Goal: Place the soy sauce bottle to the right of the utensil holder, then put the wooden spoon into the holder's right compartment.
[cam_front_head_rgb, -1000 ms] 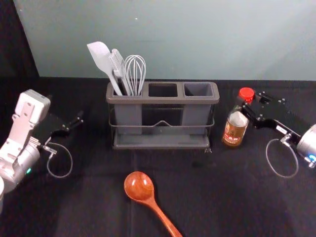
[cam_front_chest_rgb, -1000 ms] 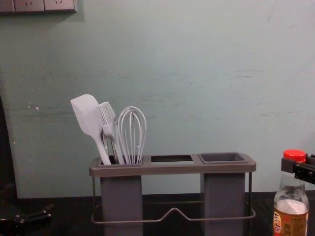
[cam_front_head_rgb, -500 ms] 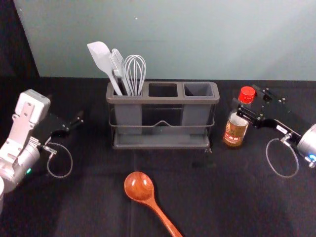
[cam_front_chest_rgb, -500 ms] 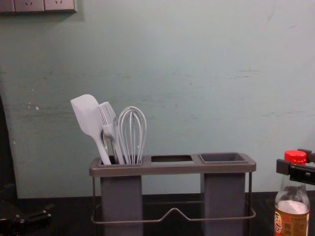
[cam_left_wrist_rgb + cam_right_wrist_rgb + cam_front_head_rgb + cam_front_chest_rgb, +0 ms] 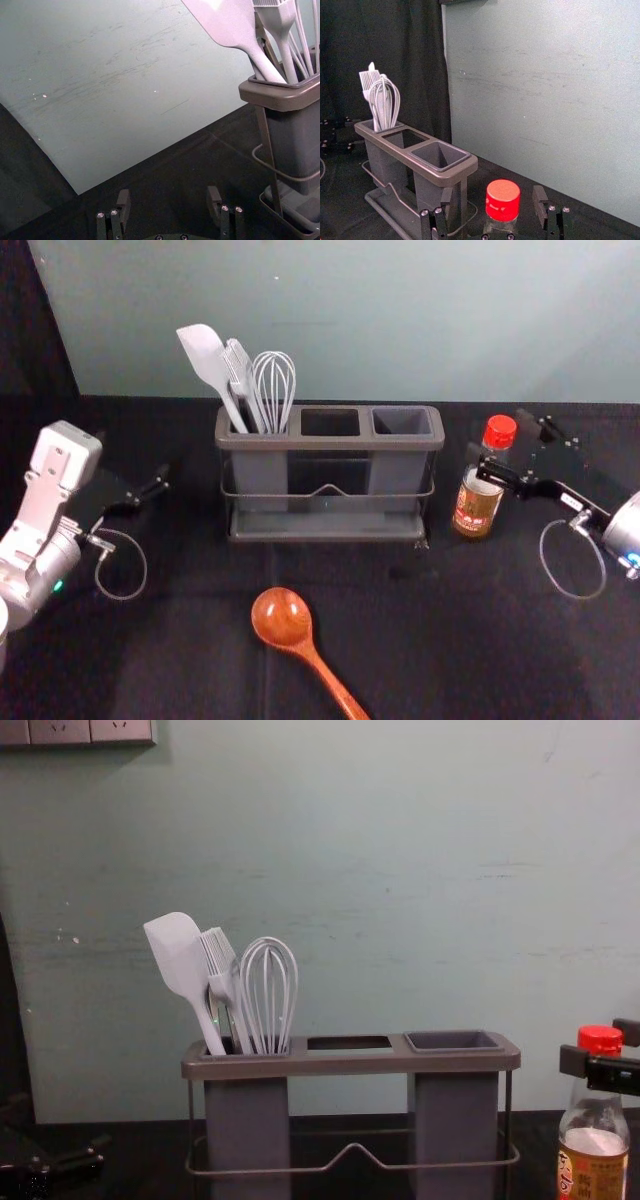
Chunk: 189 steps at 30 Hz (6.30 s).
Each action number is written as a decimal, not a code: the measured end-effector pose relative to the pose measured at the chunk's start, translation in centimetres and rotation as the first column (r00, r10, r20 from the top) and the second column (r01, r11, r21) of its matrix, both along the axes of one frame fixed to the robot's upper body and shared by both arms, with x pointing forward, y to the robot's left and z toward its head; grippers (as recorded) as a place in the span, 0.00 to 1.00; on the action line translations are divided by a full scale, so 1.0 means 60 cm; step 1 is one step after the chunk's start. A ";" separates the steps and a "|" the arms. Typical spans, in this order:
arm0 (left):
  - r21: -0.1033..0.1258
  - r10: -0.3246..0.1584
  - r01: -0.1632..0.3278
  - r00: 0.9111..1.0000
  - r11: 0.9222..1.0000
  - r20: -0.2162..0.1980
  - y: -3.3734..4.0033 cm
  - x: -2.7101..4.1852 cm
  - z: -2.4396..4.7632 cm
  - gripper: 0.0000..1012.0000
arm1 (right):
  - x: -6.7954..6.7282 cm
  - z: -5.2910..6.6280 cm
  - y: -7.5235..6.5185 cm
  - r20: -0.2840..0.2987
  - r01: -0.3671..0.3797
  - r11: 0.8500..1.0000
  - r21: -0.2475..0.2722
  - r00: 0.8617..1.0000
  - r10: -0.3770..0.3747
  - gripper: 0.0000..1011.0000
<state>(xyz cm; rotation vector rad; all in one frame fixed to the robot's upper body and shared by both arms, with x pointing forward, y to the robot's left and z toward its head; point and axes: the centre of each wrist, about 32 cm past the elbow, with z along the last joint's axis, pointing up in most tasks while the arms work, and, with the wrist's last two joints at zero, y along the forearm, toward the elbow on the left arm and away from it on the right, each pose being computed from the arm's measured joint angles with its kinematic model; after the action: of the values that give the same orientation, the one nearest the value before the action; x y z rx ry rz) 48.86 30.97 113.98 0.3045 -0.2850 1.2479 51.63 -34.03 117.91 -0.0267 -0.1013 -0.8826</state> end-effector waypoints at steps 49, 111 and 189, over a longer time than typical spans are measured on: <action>0.000 0.000 0.000 1.000 1.000 0.000 0.000 0.000 0.000 0.99 | -0.167 0.075 0.103 -0.281 -0.407 0.900 -0.159 0.892 0.354 0.99; 0.000 0.000 0.000 1.000 1.000 0.000 0.000 0.000 0.000 0.99 | -0.066 0.062 0.370 -0.487 -0.378 0.804 -0.459 0.864 0.128 0.99; 0.000 0.000 0.000 1.000 1.000 0.000 0.000 0.000 0.000 0.99 | -0.058 0.049 0.392 -0.482 -0.360 0.806 -0.470 0.869 0.108 0.83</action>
<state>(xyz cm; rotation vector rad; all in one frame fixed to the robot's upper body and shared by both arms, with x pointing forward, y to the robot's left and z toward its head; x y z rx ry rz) 48.86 30.97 113.98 0.3046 -0.2850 1.2480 48.14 -10.49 120.88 -0.7409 0.0665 -0.5457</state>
